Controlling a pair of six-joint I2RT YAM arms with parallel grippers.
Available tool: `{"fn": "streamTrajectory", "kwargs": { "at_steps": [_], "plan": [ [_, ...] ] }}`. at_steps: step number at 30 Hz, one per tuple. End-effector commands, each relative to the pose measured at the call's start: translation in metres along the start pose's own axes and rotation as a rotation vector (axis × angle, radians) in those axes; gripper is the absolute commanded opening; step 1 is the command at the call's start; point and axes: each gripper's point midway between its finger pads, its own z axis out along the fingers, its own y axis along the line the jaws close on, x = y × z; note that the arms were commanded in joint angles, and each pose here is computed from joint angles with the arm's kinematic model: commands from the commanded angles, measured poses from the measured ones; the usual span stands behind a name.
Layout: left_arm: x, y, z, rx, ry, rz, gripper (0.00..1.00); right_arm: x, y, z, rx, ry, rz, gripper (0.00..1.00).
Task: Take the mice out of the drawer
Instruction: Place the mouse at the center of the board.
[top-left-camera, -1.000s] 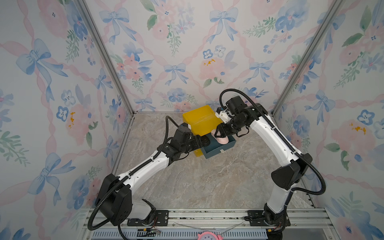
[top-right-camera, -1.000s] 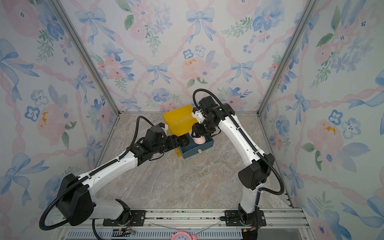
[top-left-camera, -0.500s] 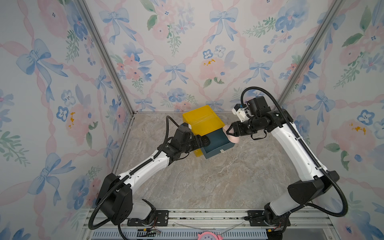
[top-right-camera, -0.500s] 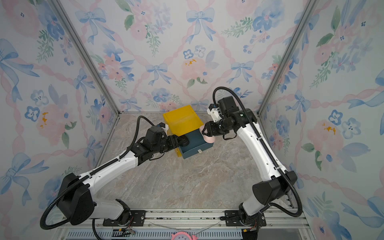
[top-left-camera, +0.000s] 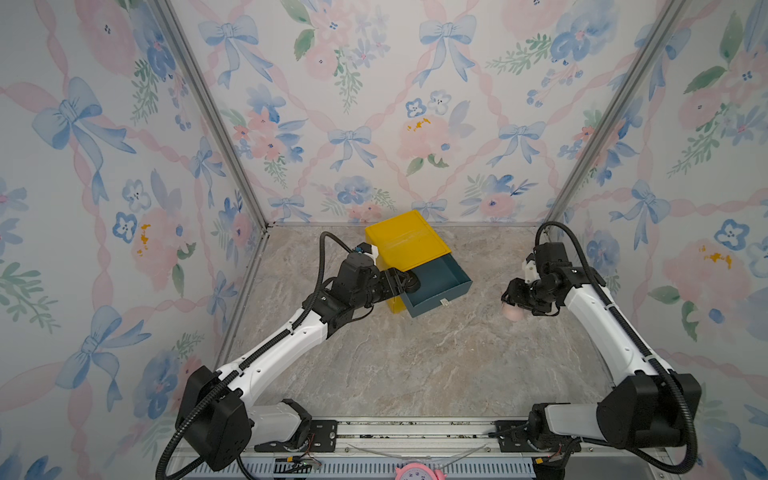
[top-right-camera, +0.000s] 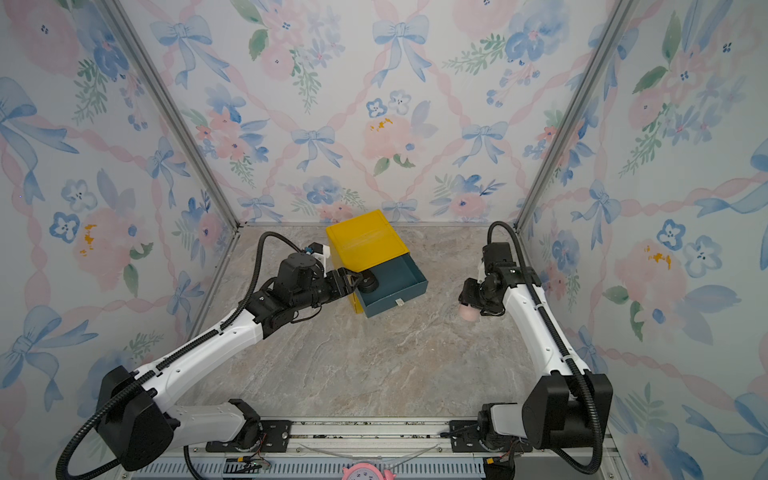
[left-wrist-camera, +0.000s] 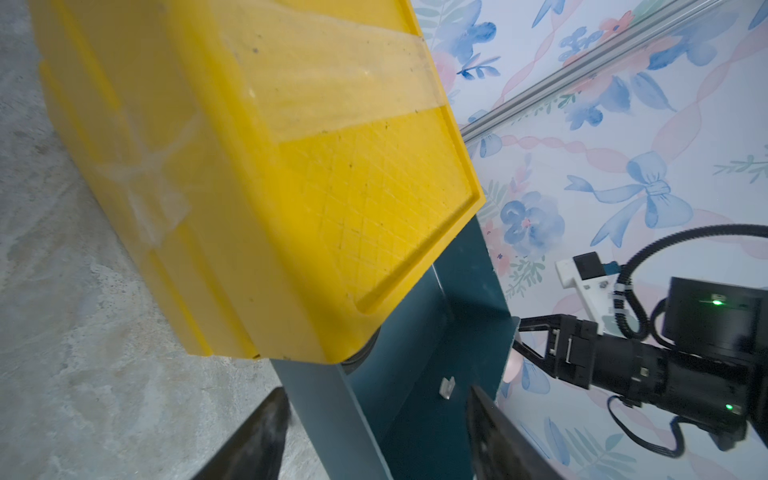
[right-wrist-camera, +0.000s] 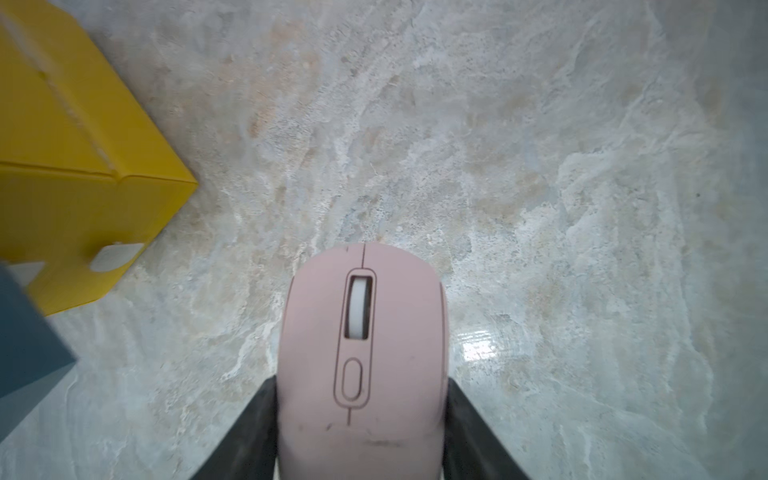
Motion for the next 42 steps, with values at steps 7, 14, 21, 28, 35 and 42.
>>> {"fn": "streamTrajectory", "kwargs": {
  "at_steps": [7,14,21,28,35,42],
  "plan": [
    [0.006,0.005,-0.014,-0.007,0.010,0.053,0.70,-0.009,-0.017,0.059,0.064,-0.032,0.108,0.54],
    [0.006,0.007,-0.013,-0.012,0.009,0.053,0.70,0.004,-0.025,0.091,0.098,0.042,0.124,0.54],
    [0.003,0.006,-0.014,-0.016,-0.002,0.055,0.70,0.013,-0.027,0.104,0.103,0.088,0.121,0.58],
    [-0.002,0.004,-0.017,-0.013,-0.021,0.057,0.70,0.012,-0.029,0.099,0.109,0.097,0.104,0.67],
    [-0.009,0.005,-0.025,-0.021,-0.052,0.059,0.70,-0.025,-0.013,0.030,0.088,-0.052,0.034,0.69],
    [-0.012,0.010,-0.025,-0.028,-0.054,0.052,0.70,-0.056,0.043,-0.074,0.036,-0.259,-0.173,0.74]
  ]
}}
